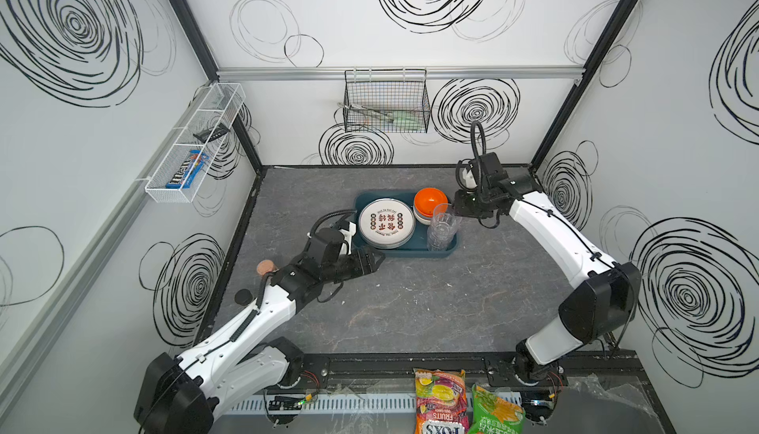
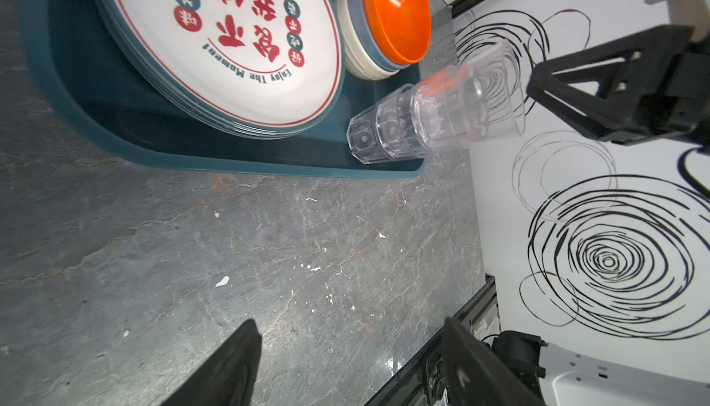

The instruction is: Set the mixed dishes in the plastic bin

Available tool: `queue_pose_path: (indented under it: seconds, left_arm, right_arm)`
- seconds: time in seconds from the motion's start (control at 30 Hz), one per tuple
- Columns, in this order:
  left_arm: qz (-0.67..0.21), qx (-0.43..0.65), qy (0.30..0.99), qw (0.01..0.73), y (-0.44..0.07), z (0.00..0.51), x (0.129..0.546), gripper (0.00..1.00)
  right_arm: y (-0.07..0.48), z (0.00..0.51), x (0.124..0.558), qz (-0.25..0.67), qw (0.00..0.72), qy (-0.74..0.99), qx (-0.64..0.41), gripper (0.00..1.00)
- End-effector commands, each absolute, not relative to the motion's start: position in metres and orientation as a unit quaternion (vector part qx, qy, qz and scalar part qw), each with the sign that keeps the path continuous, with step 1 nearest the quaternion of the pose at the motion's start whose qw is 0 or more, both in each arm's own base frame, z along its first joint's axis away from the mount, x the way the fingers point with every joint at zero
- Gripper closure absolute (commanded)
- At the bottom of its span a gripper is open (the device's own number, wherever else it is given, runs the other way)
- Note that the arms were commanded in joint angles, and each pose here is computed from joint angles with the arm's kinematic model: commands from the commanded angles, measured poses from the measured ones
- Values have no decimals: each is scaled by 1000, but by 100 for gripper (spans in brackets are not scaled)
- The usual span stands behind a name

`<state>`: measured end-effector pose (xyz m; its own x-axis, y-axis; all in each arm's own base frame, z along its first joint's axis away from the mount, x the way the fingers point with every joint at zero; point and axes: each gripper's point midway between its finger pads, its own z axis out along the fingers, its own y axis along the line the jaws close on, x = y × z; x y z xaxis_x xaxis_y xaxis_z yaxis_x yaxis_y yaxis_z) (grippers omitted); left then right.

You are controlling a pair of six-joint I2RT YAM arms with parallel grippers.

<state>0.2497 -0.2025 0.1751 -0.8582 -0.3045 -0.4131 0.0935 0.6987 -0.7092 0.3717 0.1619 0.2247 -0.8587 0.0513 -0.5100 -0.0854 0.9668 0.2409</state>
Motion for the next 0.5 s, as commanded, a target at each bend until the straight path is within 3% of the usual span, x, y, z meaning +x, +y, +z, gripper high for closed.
queue_pose_path:
  seconds: [0.0, 0.17, 0.2, 0.4, 0.43, 0.47]
  left_arm:
    - [-377, -52, 876, 298, -190, 202, 262, 20]
    - [-354, -64, 875, 323, -165, 217, 278, 7]
    - [-350, -66, 875, 328, -160, 221, 281, 0]
    - [-310, -80, 876, 362, -129, 241, 303, 4]
    - [-297, -86, 876, 371, -122, 244, 307, 4]
    - [-280, -92, 876, 381, -113, 248, 312, 4]
  right_arm:
    - [156, 249, 373, 137, 319, 938, -2, 49]
    - [144, 266, 375, 144, 371, 917, 11, 36]
    - [141, 270, 376, 146, 380, 913, 14, 35]
    - [125, 277, 382, 140, 408, 902, 31, 23]
    - [121, 277, 383, 137, 411, 901, 37, 3]
    - [118, 275, 385, 135, 412, 900, 42, 2]
